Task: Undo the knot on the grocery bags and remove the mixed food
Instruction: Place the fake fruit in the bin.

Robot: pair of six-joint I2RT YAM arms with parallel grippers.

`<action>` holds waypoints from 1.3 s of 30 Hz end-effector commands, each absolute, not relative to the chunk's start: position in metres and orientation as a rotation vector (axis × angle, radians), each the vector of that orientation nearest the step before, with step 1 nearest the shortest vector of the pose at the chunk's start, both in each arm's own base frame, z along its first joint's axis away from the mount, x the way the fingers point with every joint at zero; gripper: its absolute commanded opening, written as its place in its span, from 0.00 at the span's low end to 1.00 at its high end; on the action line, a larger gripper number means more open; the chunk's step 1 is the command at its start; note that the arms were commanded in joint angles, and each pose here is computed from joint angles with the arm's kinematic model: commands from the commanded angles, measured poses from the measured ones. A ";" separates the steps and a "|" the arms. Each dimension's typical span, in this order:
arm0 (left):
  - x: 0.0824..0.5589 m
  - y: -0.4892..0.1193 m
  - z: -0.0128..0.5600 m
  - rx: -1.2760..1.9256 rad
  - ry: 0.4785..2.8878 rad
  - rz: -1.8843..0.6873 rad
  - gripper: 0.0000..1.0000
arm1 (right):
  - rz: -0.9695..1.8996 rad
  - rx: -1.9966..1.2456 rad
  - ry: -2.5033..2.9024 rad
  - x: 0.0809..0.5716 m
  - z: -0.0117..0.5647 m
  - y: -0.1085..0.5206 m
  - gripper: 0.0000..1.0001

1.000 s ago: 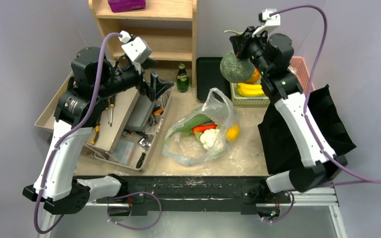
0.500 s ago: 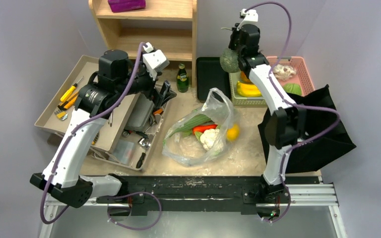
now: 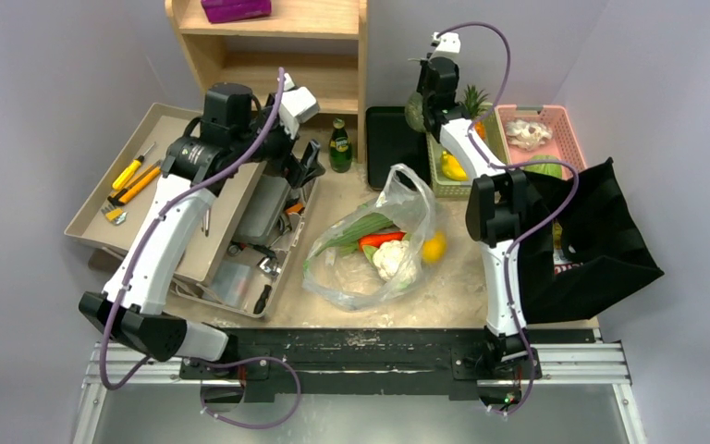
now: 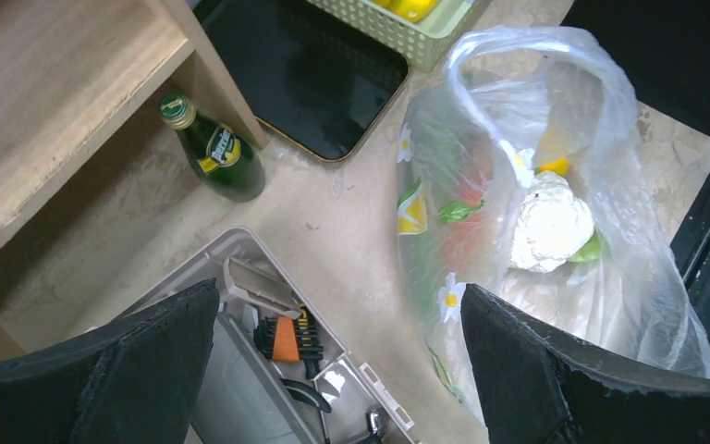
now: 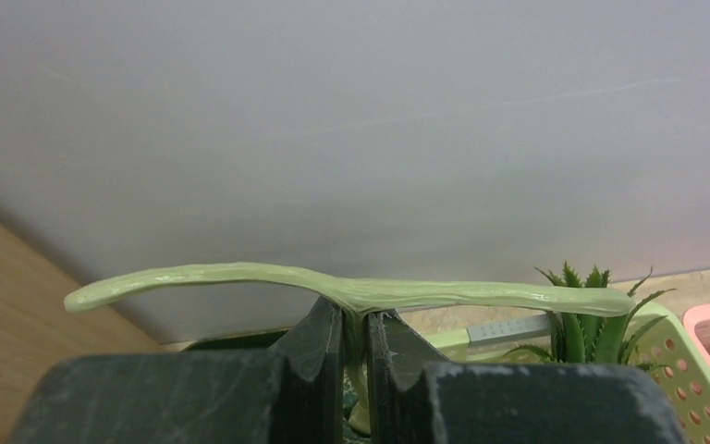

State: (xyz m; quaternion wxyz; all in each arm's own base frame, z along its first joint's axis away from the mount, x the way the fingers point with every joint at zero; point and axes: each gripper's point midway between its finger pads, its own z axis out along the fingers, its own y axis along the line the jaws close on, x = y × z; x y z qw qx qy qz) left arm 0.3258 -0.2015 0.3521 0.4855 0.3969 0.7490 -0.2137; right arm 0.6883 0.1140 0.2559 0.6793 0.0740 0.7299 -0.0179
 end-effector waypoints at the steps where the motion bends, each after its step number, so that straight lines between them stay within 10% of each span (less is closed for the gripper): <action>1: 0.342 -0.199 0.362 0.957 1.773 -0.575 1.00 | -0.070 0.225 1.470 0.695 0.309 0.096 0.00; 22: 0.356 -0.176 0.346 0.877 1.868 -0.564 1.00 | -0.165 0.237 1.475 0.691 0.290 0.035 0.00; 29: 0.355 -0.178 0.336 0.962 1.853 -0.562 1.00 | -0.135 0.188 1.525 0.700 0.279 0.046 0.44; 39: 0.350 -0.189 0.324 0.998 1.861 -0.662 1.00 | -0.024 0.149 1.519 0.660 0.328 0.058 0.83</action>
